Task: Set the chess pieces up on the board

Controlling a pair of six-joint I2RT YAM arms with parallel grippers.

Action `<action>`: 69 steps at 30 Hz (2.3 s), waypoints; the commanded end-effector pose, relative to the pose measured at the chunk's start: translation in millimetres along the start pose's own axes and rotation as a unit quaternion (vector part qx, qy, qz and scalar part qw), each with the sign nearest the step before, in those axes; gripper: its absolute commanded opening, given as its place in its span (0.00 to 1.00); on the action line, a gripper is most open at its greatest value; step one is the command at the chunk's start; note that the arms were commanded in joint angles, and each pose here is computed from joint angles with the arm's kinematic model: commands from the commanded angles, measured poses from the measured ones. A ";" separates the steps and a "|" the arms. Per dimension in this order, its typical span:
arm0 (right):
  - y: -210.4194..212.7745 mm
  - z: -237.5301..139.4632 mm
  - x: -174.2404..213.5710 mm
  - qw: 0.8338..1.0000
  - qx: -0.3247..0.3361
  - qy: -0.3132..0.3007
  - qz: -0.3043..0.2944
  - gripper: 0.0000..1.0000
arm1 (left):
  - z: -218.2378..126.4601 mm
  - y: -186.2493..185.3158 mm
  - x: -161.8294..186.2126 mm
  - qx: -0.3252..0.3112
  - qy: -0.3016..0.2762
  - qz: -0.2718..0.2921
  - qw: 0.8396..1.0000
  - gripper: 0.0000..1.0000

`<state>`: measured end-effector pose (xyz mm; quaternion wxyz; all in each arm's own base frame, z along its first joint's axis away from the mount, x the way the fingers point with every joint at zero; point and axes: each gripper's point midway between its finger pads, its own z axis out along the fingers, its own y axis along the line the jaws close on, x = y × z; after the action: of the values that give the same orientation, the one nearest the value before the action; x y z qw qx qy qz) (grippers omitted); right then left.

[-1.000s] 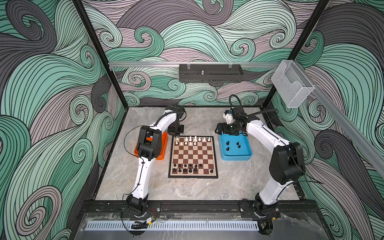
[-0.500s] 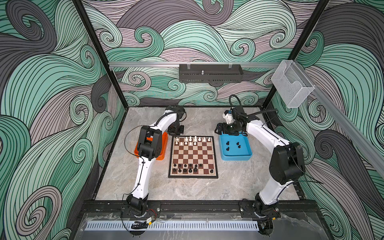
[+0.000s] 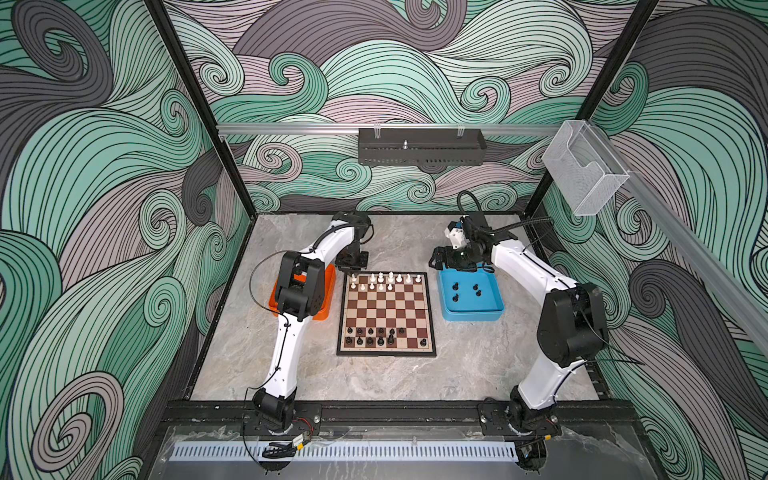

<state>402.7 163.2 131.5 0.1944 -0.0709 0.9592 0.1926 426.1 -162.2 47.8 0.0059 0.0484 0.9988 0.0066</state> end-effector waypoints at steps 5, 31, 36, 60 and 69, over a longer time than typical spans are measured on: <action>-0.7 -0.3 0.0 1.000 -0.003 0.006 0.003 0.94 | 1.6 -6.2 7.7 0.003 0.019 0.004 1.000 0.37; 0.2 -29.7 -15.5 0.999 0.030 -0.021 0.005 1.00 | -125.1 38.4 4.4 0.011 -0.140 -0.052 0.989 0.85; 13.7 -29.6 -12.3 1.000 0.005 -0.012 0.001 1.00 | -131.0 97.4 31.9 -0.012 -0.140 -0.125 0.982 0.99; 22.4 1.9 -2.5 0.999 0.000 0.025 -0.025 1.00 | -16.5 152.4 85.1 -0.039 -0.031 -0.201 0.978 0.69; 18.0 6.8 0.6 0.999 -0.001 0.033 -0.020 1.00 | -1.2 144.6 71.2 -0.040 -0.041 -0.194 0.979 0.58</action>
<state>403.7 184.8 137.4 0.1767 -0.0940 0.9616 0.1878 356.0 -6.2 50.3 0.0362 -0.1437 0.9880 0.0444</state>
